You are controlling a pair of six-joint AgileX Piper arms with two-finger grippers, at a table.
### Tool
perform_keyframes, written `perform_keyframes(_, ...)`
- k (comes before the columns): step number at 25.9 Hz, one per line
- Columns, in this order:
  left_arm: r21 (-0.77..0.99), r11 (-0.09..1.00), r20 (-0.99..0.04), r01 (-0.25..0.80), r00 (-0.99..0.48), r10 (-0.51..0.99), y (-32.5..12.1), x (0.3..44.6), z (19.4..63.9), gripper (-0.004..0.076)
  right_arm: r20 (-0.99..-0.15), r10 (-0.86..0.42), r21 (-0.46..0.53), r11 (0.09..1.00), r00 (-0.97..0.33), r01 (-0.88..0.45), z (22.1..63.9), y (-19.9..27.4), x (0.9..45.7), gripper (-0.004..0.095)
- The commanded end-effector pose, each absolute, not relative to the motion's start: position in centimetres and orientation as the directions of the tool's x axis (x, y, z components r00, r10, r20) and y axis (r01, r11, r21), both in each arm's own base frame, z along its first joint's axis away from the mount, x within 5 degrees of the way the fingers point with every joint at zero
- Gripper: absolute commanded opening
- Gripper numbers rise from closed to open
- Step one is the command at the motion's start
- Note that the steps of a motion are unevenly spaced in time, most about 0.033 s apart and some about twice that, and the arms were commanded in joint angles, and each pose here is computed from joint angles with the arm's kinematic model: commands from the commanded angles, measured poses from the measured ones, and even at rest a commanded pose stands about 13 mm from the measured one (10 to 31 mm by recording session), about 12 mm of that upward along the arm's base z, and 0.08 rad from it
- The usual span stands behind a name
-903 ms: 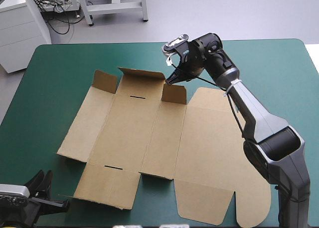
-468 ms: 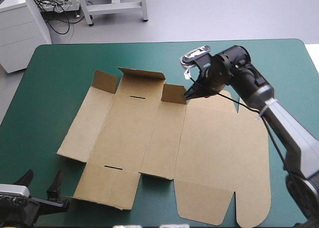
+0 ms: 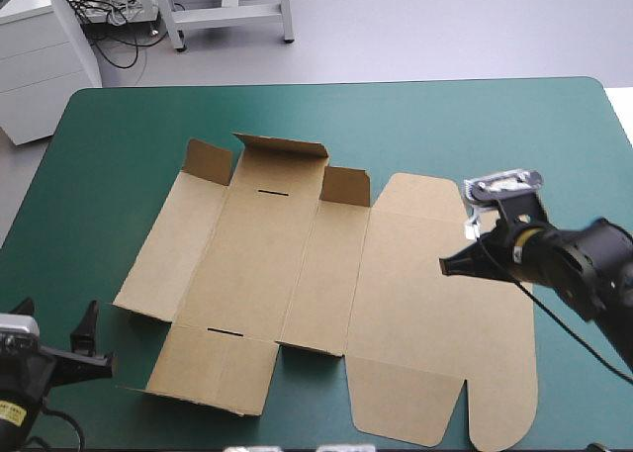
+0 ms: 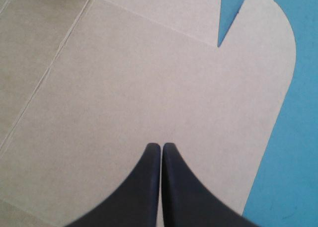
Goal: Fold the box
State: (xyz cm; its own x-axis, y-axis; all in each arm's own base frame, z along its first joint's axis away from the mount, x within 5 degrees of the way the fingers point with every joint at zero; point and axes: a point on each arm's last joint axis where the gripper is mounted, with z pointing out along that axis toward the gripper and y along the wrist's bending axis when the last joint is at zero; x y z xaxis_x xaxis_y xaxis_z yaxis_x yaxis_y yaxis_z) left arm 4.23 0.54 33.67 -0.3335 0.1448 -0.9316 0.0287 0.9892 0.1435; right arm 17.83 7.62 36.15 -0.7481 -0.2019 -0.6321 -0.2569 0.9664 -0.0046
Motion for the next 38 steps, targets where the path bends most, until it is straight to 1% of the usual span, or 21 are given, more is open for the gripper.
perform_keyframes(1, 0.154, 0.988, -0.943, 0.026, -0.295, 0.155, 0.3, 6.9, 37.4, 0.0523, -0.724, -0.131, 0.036, 0.973, -0.677, -0.227, 36.8, 5.9, 14.9, -0.0004)
perform_keyframes(5, 0.151, 0.988, -0.897, 0.036, -0.416, 0.152, 0.2, 9.9, 38.9, 0.0523, -0.743, -0.091, 0.065, 0.976, -0.663, -0.207, 35.7, 4.6, 12.2, -0.0004)
perform_keyframes(7, 0.154, 0.987, -0.843, 0.041, -0.516, 0.153, 0.1, 11.7, 39.3, 0.0523, -0.744, -0.074, 0.076, 0.978, -0.664, -0.195, 35.2, 4.0, 11.0, -0.0004)
perform_keyframes(10, 0.175, 0.983, -0.760, 0.047, -0.629, 0.165, 0.1, 14.7, 39.5, 0.0523, -0.732, -0.067, 0.088, 0.977, -0.678, -0.192, 34.4, 3.5, 9.8, -0.0004)
perform_keyframes(14, 0.206, 0.978, -0.701, 0.039, -0.691, 0.176, 0.2, 18.5, 39.6, 0.0523, -0.726, -0.046, 0.131, 0.970, -0.686, -0.204, 33.5, 3.2, 8.5, -0.0004)
perform_keyframes(19, 0.167, 0.986, -0.590, 0.012, -0.800, 0.110, 1.5, 23.0, 37.8, 0.0523, -0.718, -0.038, 0.148, 0.967, -0.695, -0.207, 32.1, 2.9, 7.5, -0.0004)
perform_keyframes(23, 0.013, 1.000, -0.467, 0.021, -0.884, 0.024, 2.9, 25.4, 35.7, 0.0523, -0.695, -0.044, 0.147, 0.968, -0.717, -0.201, 30.9, 2.8, 7.3, -0.0004)
perform_keyframes(24, -0.090, 0.995, -0.389, 0.036, -0.921, -0.002, 3.7, 26.2, 34.2, 0.0523, -0.684, -0.047, 0.146, 0.969, -0.727, -0.200, 30.4, 2.9, 7.3, -0.0004)
perform_keyframes(26, -0.208, 0.978, -0.334, 0.021, -0.941, -0.051, 4.5, 27.3, 32.8, 0.0523, -0.677, -0.050, 0.145, 0.969, -0.734, -0.200, 29.8, 2.9, 7.3, -0.0004)
perform_keyframes(29, -0.364, 0.931, -0.234, -0.029, -0.965, -0.122, 6.0, 29.3, 29.7, 0.0523, -0.660, -0.054, 0.144, 0.970, -0.749, -0.197, 29.3, 2.9, 7.3, -0.0004)
perform_keyframes(33, -0.441, 0.898, -0.133, -0.012, -0.988, -0.078, 6.6, 31.5, 26.0, 0.0523, -0.648, -0.058, 0.142, 0.970, -0.760, -0.195, 29.2, 2.9, 7.2, -0.0004)
perform_keyframes(38, -0.491, 0.871, -0.087, -0.027, -0.993, -0.080, 6.7, 33.0, 24.3, 0.0523, -0.627, -0.064, 0.135, 0.973, -0.776, -0.189, 29.1, 2.8, 7.0, -0.0004)
